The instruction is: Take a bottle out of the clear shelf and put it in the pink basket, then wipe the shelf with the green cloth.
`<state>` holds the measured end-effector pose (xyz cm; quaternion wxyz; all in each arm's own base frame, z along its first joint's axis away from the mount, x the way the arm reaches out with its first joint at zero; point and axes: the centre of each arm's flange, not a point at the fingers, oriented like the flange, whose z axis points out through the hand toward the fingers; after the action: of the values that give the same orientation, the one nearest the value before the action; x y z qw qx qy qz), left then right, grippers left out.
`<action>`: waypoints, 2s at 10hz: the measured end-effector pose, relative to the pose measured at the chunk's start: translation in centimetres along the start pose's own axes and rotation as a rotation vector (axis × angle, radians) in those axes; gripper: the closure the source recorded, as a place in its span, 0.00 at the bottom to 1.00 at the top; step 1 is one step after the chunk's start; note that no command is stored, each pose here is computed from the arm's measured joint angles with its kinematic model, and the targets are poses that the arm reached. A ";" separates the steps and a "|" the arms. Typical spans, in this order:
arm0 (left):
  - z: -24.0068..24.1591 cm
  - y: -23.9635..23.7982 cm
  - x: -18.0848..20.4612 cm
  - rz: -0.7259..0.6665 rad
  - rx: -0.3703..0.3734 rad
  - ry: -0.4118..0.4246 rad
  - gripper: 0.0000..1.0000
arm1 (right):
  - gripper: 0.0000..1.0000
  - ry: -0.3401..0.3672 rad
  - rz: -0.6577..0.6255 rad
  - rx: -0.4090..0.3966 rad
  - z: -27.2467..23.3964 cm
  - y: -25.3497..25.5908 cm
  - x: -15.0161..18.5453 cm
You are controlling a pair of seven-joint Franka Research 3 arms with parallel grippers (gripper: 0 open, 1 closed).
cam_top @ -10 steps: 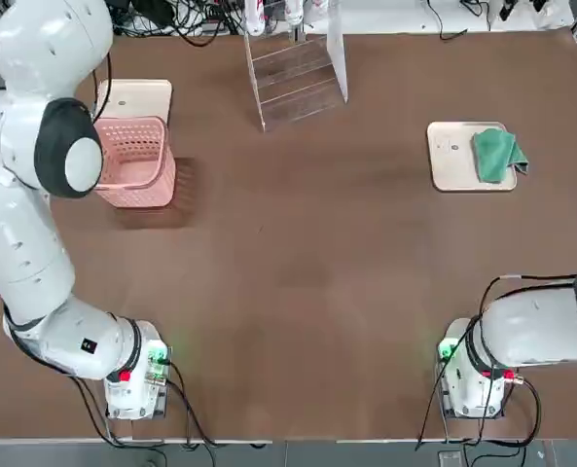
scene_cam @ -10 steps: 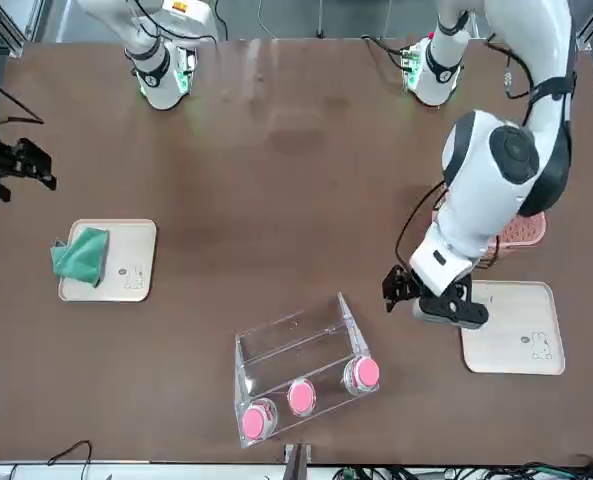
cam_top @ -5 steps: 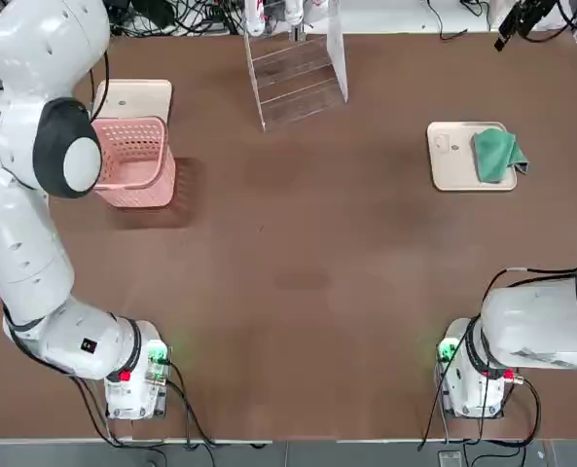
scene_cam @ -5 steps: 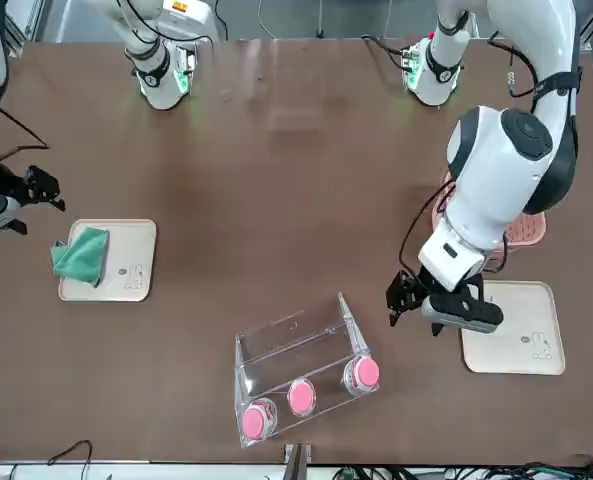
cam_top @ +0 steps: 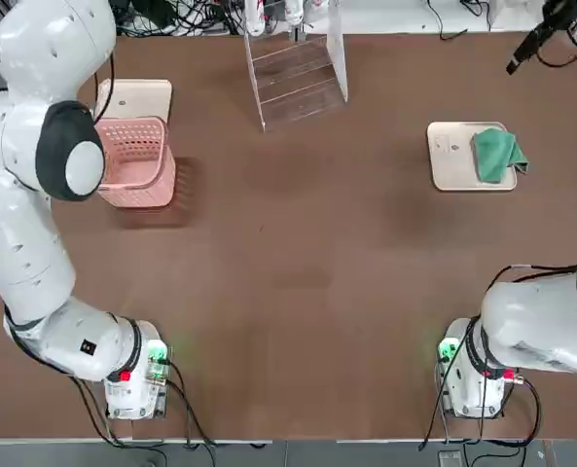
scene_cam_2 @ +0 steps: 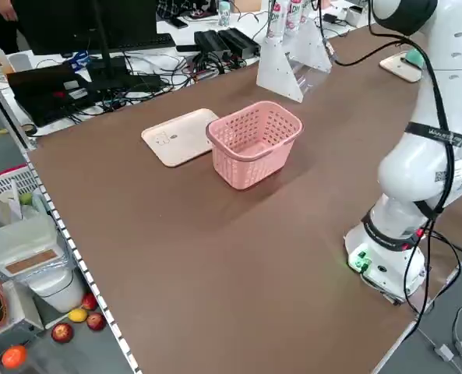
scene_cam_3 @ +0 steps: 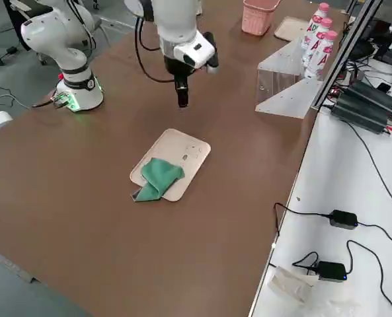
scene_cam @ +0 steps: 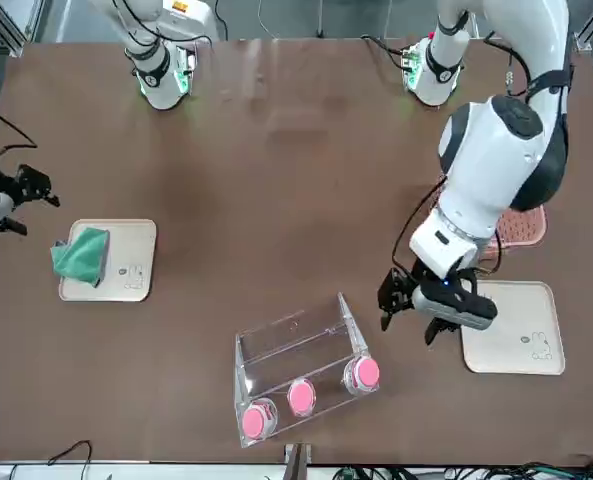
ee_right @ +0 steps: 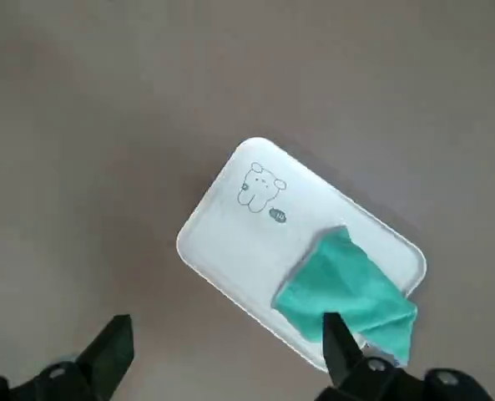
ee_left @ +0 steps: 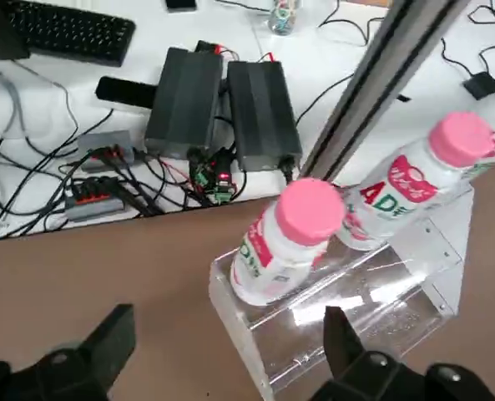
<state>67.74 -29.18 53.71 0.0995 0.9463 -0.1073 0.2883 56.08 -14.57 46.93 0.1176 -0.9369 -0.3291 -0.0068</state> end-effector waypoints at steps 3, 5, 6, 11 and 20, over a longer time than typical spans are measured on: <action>0.2 2.5 -0.3 0.047 -0.014 0.042 0.01 | 0.00 0.036 -0.143 0.139 9.8 8.0 -5.3; 1.9 3.0 -0.6 0.055 -0.027 0.080 0.01 | 0.00 0.084 -0.181 0.145 13.5 11.8 -6.4; 2.8 3.1 -0.8 0.058 -0.031 0.090 0.03 | 0.00 0.105 -0.185 0.142 14.1 13.7 -6.7; 4.5 3.1 -0.8 0.106 -0.043 0.170 0.03 | 0.00 0.172 -0.045 0.187 14.1 19.5 -10.0; 6.4 2.4 -0.2 0.111 -0.047 0.259 0.20 | 0.00 0.135 -0.057 0.170 19.6 23.6 -10.9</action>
<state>70.26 -33.06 48.68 0.1187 0.8912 -0.1525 0.4104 60.87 -34.65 21.79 0.2181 -0.9113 -0.3463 -0.0452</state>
